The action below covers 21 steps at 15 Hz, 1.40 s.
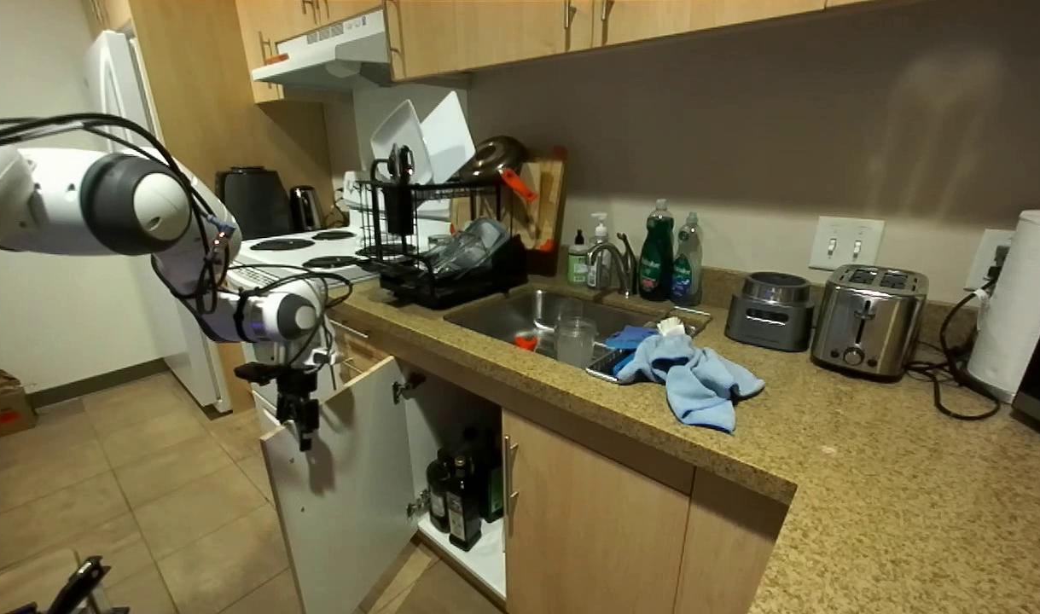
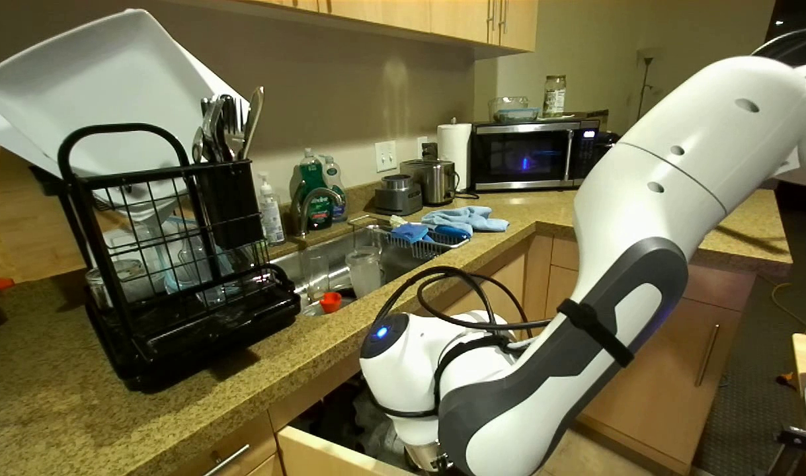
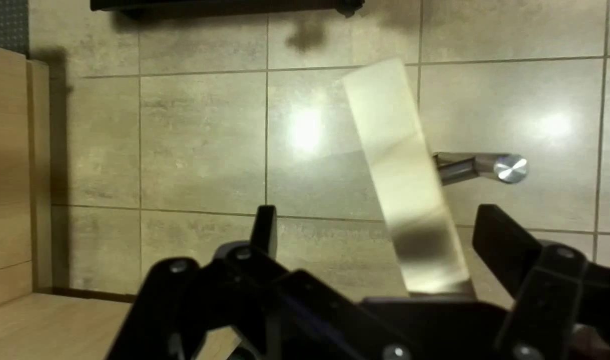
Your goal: Close the cabinet door
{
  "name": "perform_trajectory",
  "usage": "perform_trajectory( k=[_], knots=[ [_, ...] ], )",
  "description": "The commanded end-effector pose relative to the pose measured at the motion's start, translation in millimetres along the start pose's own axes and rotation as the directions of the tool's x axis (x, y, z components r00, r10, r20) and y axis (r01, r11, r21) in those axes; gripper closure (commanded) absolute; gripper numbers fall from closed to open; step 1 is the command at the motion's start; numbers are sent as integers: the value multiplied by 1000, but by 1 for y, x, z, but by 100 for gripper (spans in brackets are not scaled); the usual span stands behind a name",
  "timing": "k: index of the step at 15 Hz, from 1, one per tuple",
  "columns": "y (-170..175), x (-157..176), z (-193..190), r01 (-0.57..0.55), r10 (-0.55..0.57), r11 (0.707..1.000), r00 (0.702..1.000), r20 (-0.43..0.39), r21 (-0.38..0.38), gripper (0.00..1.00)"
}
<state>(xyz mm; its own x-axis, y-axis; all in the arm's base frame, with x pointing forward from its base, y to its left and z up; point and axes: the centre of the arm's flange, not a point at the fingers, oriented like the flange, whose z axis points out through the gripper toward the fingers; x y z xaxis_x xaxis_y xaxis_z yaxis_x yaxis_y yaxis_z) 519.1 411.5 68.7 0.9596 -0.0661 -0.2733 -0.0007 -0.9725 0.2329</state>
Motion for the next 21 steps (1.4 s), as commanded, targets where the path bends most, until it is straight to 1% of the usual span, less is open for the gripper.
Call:
perform_trajectory(
  k=[1, 4, 6, 9, 13, 15, 17, 18, 20, 21],
  knots=[
    [33, -5, 1, -45, 46, 996, 999, 13, -73, 0],
    [51, 1, 2, -79, 83, 987, 996, 25, -137, 0],
    [60, 4, 2, -105, 112, 976, 993, 28, -190, 0],
    [73, 8, -2, -146, 152, 956, 988, 5, -256, 0],
    [89, 9, -14, -179, 184, 932, 983, -13, -316, 0],
    [94, 9, -23, -164, 167, 930, 986, -21, -329, 0],
    [97, 11, -32, -97, 90, 946, 995, -37, -310, 0],
    [98, 14, -34, -45, 33, 951, 998, -44, -307, 0],
    [104, 23, -38, -12, -2, 945, 999, -42, -328, 0],
    [110, 28, -40, -27, 12, 938, 999, -45, -345, 0]
  ],
)
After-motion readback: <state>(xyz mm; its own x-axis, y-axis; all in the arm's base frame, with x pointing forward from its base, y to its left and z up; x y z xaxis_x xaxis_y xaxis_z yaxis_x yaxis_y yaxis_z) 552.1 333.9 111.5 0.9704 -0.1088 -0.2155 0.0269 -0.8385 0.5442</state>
